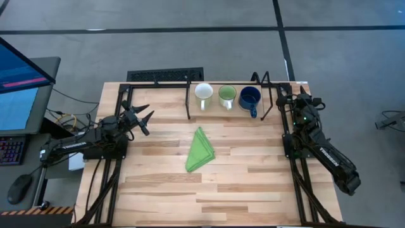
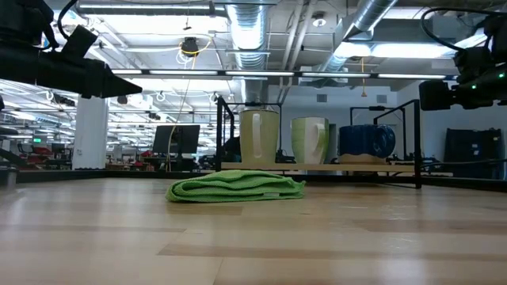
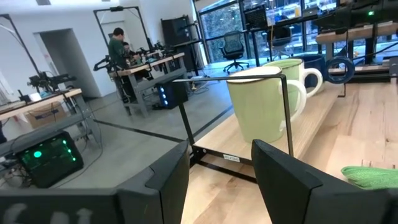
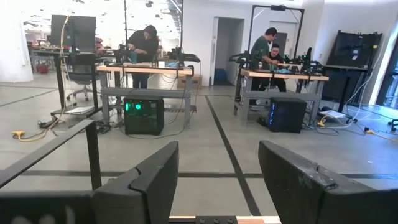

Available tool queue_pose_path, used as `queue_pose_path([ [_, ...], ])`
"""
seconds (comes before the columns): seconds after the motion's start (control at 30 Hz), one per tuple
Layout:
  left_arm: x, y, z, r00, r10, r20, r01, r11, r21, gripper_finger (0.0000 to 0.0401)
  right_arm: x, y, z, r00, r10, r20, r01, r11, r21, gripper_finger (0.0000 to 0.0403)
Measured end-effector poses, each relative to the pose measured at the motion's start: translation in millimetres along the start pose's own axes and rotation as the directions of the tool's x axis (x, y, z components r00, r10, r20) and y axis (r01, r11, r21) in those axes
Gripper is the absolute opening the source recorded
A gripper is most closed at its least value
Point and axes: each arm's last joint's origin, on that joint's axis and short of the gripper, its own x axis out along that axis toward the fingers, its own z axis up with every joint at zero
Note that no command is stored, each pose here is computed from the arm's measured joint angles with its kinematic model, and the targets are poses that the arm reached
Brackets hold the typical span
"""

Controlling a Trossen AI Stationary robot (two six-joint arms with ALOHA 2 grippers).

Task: Stack small to large cups/mugs on shelf
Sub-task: Return to Home Position

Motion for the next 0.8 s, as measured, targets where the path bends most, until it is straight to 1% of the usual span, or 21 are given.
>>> queue_pose_path([
  [0.8, 0.0, -0.1, -0.2, 1.000, -0.001, -0.001, 0.001, 1.000, 0.009, 0.0166, 0.0, 0.0, -0.1, 1.000, 0.000, 0.000, 0.000, 1.000, 0.000, 0.0245],
])
